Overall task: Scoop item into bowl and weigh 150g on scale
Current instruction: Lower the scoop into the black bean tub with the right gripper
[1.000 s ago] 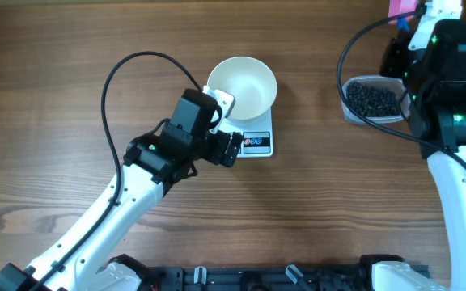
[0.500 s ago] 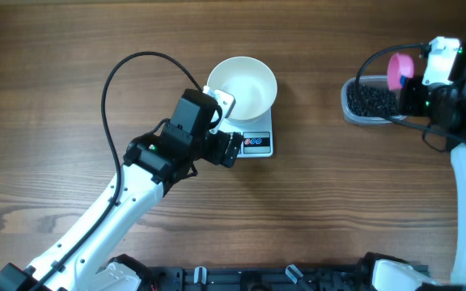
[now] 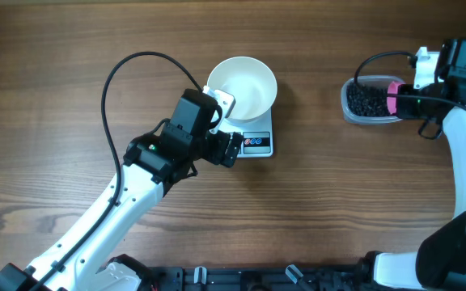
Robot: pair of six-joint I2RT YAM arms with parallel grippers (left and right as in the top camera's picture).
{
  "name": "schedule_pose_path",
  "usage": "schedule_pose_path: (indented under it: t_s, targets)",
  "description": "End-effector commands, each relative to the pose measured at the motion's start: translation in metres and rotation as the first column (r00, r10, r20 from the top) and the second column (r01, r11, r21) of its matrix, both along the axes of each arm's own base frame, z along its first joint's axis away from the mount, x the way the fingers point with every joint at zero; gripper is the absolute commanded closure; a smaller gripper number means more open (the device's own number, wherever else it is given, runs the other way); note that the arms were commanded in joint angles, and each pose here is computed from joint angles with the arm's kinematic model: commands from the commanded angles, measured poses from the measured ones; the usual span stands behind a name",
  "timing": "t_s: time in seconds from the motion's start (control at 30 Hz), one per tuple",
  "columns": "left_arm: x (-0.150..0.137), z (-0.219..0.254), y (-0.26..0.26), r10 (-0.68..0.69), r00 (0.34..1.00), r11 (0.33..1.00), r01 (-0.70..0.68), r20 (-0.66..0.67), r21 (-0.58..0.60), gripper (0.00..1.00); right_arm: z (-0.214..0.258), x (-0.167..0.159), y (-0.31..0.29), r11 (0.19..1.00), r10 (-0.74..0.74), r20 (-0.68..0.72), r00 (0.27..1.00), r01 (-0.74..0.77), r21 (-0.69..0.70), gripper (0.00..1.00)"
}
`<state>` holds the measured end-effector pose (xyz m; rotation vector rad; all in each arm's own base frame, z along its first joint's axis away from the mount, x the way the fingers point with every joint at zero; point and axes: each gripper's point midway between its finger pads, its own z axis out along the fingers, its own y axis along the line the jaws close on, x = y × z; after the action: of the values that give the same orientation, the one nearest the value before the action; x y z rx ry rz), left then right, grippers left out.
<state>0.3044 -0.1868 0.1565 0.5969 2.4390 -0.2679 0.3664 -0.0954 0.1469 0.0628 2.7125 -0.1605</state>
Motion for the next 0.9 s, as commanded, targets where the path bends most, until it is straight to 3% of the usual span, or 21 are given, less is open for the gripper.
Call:
schedule_pose_path:
  t_s: [0.0, 0.17, 0.37, 0.87]
  targets:
    - [-0.001, -0.004, 0.000, -0.015, 1.000, 1.000, 0.015, -0.008, 0.005, 0.00, -0.006, 0.006, 0.001, 1.000, 0.013, -0.006, 1.000, -0.013, 0.017, 0.96]
    - [-0.001, -0.004, 0.000, -0.015, 1.000, 1.000, 0.015, -0.008, 0.005, 0.00, -0.012, 0.012, 0.030, 0.980, 0.080, 0.015, 0.997, -0.081, 0.179, 0.96]
    - [-0.001, -0.004, 0.000, -0.016, 1.000, 1.000, 0.016, -0.007, 0.005, 0.00, -0.013, 0.001, 0.054, 0.941, 0.220, 0.009, 0.976, -0.214, 0.261, 0.96]
    - [-0.001, -0.004, 0.000, -0.015, 1.000, 1.000, 0.015, -0.008, 0.005, 0.00, -0.013, -0.003, 0.059, 0.927, 0.268, 0.005, 0.963, -0.259, 0.270, 0.96]
